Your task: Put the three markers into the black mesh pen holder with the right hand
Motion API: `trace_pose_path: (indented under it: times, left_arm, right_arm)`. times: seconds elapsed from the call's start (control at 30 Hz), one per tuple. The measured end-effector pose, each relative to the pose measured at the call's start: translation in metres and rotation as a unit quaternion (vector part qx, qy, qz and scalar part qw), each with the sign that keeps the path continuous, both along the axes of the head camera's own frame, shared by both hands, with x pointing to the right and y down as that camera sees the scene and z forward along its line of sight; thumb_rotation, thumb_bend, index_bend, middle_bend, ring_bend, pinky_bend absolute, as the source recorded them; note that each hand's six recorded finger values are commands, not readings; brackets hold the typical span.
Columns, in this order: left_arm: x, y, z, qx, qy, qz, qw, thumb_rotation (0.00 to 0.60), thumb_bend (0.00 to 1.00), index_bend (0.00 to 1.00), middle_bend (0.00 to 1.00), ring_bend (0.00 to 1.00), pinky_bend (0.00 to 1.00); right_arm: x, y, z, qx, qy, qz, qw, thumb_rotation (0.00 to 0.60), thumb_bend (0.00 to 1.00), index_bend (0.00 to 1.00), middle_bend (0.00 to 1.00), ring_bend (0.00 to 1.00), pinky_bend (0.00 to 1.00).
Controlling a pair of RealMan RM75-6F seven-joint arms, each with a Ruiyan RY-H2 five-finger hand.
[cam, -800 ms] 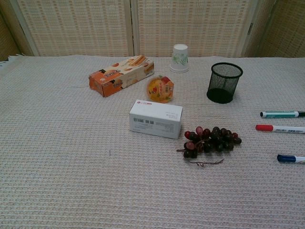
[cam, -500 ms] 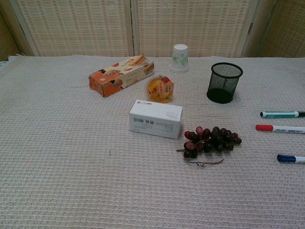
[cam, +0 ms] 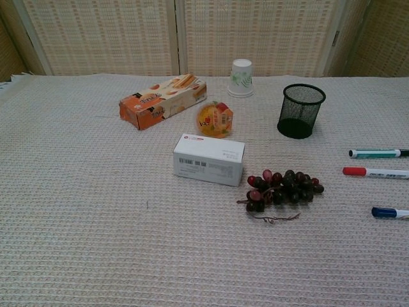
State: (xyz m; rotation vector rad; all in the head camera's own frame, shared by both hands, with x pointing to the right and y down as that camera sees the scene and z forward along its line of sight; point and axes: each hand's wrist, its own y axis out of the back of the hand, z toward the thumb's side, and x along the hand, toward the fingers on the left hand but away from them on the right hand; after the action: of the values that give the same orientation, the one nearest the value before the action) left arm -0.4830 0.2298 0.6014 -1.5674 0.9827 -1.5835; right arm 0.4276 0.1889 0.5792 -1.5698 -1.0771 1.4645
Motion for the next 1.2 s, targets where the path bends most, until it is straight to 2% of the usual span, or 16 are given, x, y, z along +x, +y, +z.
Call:
trace_pose_path:
  times: [0.1,0.2,0.33,0.47,0.63,0.87,1.2]
  left_arm:
    - [0.0,-0.001,-0.002,0.003,0.003,-0.003,1.0,0.6,0.61,0.17,0.01,0.0,0.06]
    - [0.0,-0.002,-0.005,0.008,0.006,-0.005,0.9999,0.6,0.61,0.17,0.01,0.0,0.06]
    - [-0.001,-0.001,-0.006,0.009,0.008,-0.006,0.9999,0.6,0.61,0.17,0.01,0.0,0.06]
    - [-0.001,-0.002,-0.007,0.01,0.011,-0.007,0.9999,0.6,0.61,0.17,0.01,0.0,0.06]
    - [-0.001,-0.001,-0.006,0.005,0.013,-0.009,0.9999,0.6,0.61,0.17,0.01,0.0,0.06]
    - [-0.001,-0.001,-0.006,0.005,0.014,-0.009,0.9999,0.6,0.61,0.17,0.01,0.0,0.06]
    - [-0.003,-0.002,-0.006,0.004,0.013,-0.013,0.9998,0.6,0.61,0.17,0.0,0.0,0.06]
  right_arm:
    - [-0.008,0.005,0.007,-0.02,-0.002,-0.007,0.9998,0.6,0.31,0.31,0.06,0.07,0.0]
    - [-0.022,0.015,0.02,-0.053,0.009,-0.033,0.998,0.6,0.31,0.31,0.06,0.07,0.0]
    - [-0.049,0.028,0.036,-0.091,0.033,-0.079,0.9922,0.6,0.31,0.3,0.06,0.07,0.0]
    - [-0.069,0.037,0.048,-0.112,0.052,-0.106,0.9867,0.6,0.31,0.3,0.06,0.07,0.0]
    - [-0.072,0.043,0.063,-0.133,0.061,-0.091,0.985,0.6,0.31,0.31,0.06,0.08,0.0]
    - [-0.061,0.041,0.08,-0.156,0.075,-0.073,0.9821,0.6,0.31,0.32,0.06,0.08,0.0]
    - [-0.073,0.043,0.107,-0.199,0.067,-0.089,0.9737,0.6,0.31,0.33,0.06,0.08,0.0]
